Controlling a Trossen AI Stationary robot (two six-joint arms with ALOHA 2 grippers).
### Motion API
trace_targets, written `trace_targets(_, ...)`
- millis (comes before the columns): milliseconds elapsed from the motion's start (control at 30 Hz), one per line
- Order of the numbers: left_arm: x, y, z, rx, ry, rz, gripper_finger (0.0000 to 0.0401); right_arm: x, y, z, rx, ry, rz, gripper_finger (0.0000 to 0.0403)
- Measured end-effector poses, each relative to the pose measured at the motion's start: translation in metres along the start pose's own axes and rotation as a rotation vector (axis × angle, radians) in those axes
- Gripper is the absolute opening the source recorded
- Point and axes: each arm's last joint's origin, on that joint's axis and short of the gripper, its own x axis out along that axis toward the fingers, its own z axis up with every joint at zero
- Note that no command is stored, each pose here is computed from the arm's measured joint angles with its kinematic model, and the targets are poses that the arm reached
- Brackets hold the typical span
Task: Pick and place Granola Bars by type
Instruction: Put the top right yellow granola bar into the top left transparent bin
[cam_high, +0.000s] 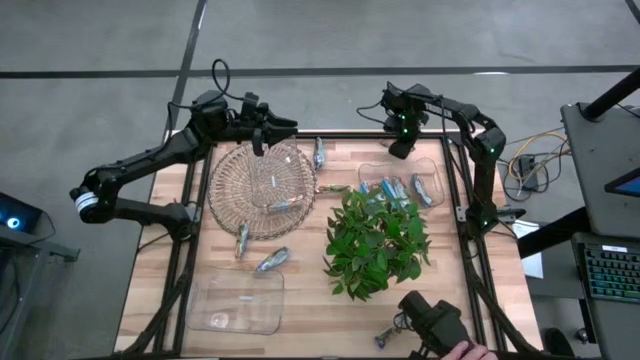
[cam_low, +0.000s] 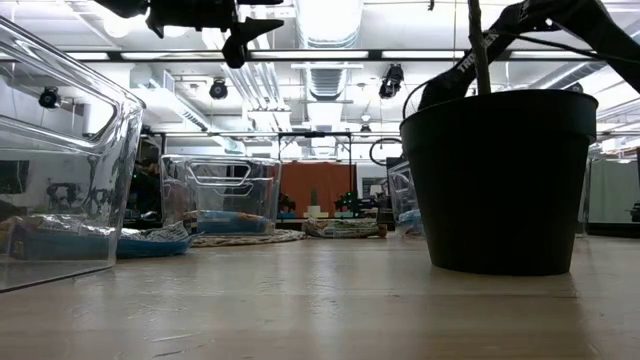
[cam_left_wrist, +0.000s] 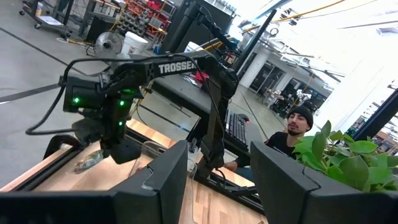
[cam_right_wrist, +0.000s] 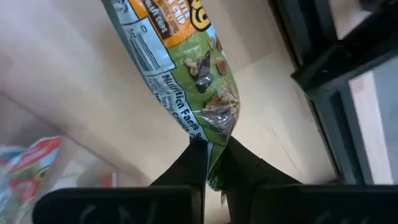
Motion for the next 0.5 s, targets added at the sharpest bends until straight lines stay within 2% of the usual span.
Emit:
trace_targets(267,0.0,0.0,0.0,0.0,0.0,0.0,0.0158,-0.027,0.012,-0.009,0.005,-0.006,0.078,0.0017)
trace_targets(400,0.0,0.0,0.0,0.0,0.0,0.0,0.0158,-0.046,0.021,-0.016,0.046,-0.096,0.178,0.0017)
trace_targets(500,0.0,0.0,0.0,0.0,0.0,0.0,0.0158,-0.06,0.028,-0.02,0.049,-0.151,0.203,0.0017)
